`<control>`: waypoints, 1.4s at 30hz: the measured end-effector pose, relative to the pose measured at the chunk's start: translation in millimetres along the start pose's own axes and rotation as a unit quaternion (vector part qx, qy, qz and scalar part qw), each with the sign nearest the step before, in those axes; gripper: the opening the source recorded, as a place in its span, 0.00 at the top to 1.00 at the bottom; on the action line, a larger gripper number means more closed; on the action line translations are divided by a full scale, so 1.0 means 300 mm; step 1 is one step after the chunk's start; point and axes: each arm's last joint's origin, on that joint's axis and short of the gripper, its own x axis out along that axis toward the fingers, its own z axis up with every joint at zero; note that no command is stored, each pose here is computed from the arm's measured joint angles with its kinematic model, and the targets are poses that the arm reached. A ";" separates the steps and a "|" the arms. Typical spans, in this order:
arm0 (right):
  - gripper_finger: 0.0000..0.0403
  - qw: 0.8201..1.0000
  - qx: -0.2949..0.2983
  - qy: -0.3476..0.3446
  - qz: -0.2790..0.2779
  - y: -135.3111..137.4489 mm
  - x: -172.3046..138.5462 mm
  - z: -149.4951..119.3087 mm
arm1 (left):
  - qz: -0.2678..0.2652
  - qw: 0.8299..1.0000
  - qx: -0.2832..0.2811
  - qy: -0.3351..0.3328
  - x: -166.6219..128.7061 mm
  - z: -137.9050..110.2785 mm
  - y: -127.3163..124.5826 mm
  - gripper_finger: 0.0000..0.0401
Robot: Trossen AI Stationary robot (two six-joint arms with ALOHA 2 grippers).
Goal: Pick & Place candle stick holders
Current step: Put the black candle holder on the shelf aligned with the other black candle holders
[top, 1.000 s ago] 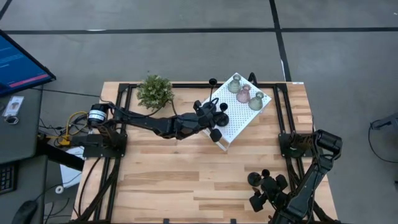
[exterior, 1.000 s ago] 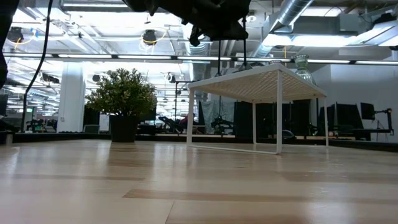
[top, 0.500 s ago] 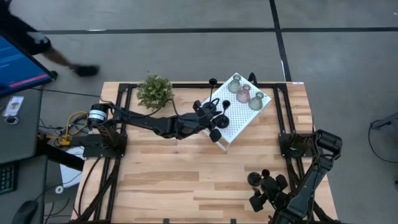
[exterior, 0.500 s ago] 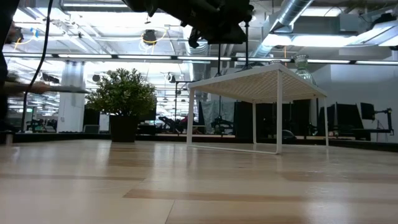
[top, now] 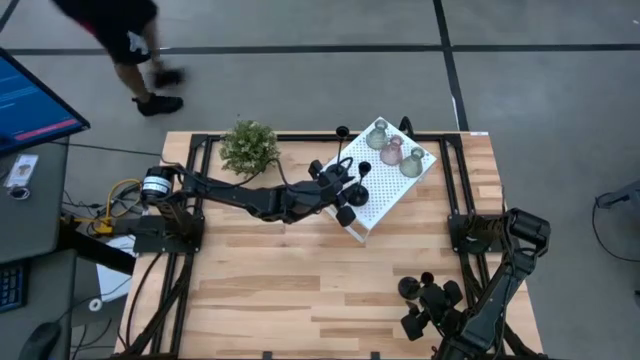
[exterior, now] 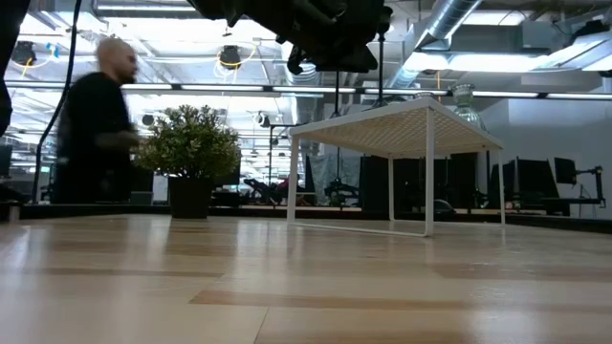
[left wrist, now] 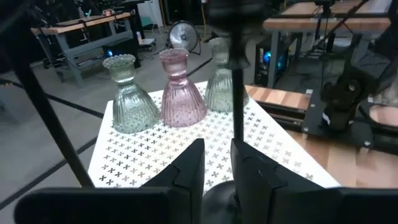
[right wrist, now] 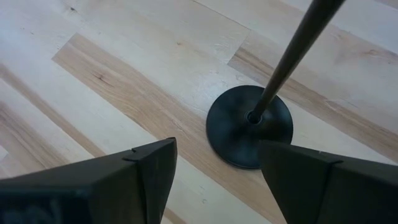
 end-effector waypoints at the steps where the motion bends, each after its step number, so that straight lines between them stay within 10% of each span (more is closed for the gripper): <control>1: 0.46 1.000 0.000 0.000 0.000 0.000 0.000 0.000 | 0.000 1.000 0.001 0.001 0.000 0.000 0.000 0.80; 26: 0.46 1.000 -0.010 -0.022 0.016 -0.014 0.039 -0.018 | -0.017 1.000 0.021 0.015 -0.308 0.227 0.120 0.82; 42: 0.46 0.997 -0.023 -0.061 0.033 0.011 -0.017 0.009 | -0.010 1.000 0.021 0.014 -0.330 0.239 0.134 0.82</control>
